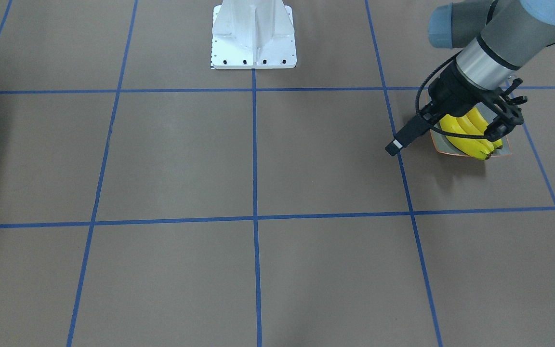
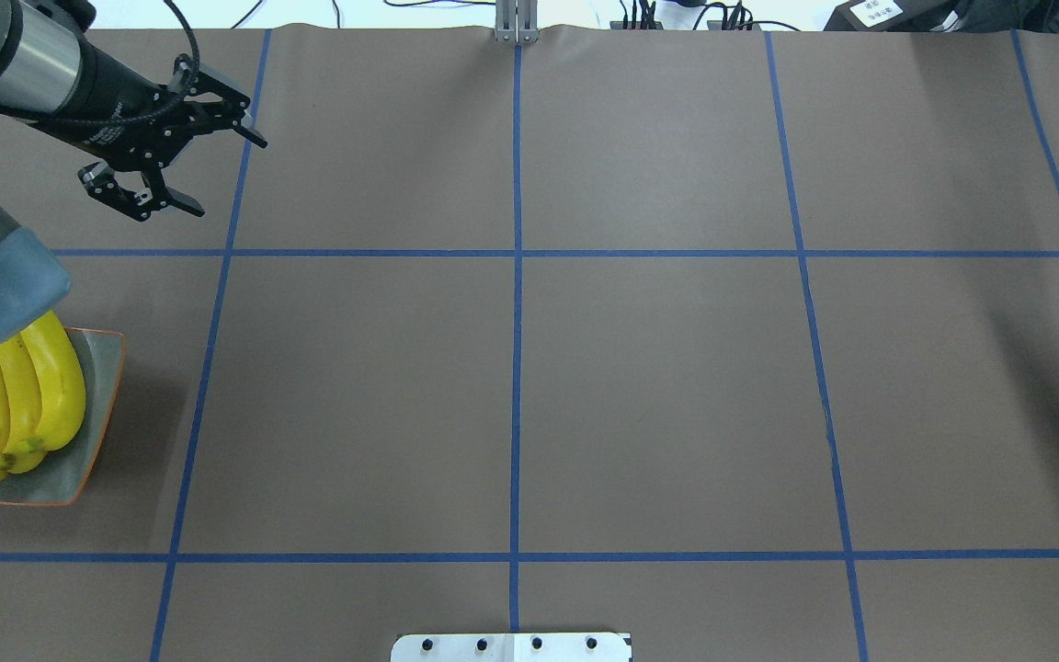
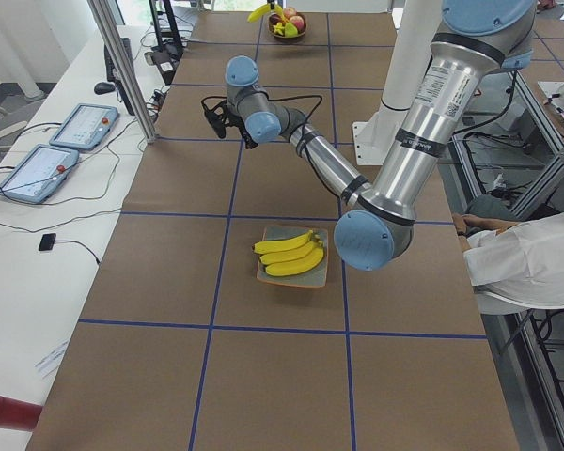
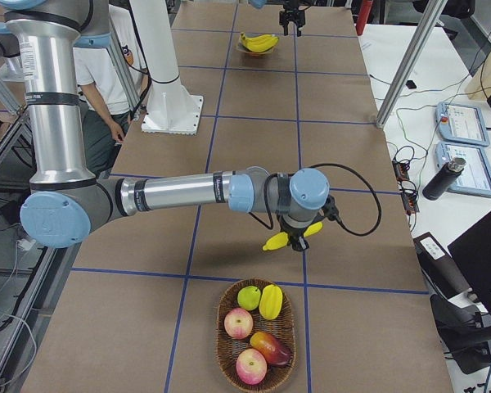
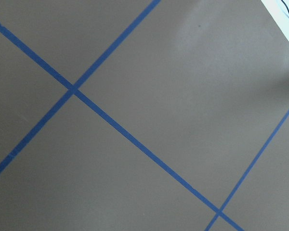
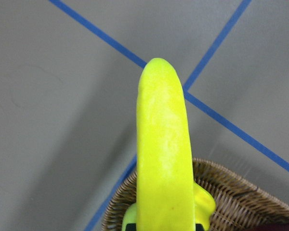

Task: Transfer all bananas from basket to plate

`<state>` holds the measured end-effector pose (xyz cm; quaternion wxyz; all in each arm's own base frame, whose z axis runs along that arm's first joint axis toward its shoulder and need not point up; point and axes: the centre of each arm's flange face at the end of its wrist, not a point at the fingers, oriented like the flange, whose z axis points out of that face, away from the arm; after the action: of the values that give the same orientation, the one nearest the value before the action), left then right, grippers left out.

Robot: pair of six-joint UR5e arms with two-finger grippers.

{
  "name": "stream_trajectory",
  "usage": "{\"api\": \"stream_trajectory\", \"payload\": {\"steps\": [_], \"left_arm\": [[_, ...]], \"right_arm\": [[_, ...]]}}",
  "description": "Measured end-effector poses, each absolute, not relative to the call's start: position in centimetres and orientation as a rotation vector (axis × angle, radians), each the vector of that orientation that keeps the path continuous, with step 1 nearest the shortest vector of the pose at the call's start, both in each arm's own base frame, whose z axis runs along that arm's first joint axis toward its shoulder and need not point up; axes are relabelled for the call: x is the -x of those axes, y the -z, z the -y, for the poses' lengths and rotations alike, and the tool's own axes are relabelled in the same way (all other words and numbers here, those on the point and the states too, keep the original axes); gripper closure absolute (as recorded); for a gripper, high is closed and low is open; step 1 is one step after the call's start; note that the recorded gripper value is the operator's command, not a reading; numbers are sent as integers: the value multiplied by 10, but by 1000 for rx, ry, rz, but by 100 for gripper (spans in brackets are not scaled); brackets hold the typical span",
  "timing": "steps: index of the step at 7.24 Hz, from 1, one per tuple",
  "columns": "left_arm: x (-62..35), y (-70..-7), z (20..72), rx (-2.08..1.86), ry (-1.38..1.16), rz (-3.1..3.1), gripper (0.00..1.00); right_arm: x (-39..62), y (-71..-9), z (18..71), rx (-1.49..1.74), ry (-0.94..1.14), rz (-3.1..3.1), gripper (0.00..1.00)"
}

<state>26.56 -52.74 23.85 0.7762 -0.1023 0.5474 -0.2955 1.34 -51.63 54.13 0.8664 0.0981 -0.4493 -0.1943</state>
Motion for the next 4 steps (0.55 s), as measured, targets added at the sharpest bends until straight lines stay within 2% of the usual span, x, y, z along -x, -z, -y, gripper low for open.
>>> {"api": "stream_trajectory", "payload": {"steps": [4], "left_arm": [[-305,-175,520,226,562,-1276,0]], "right_arm": [[175,-306,520,-63,226,1091,100]]}}
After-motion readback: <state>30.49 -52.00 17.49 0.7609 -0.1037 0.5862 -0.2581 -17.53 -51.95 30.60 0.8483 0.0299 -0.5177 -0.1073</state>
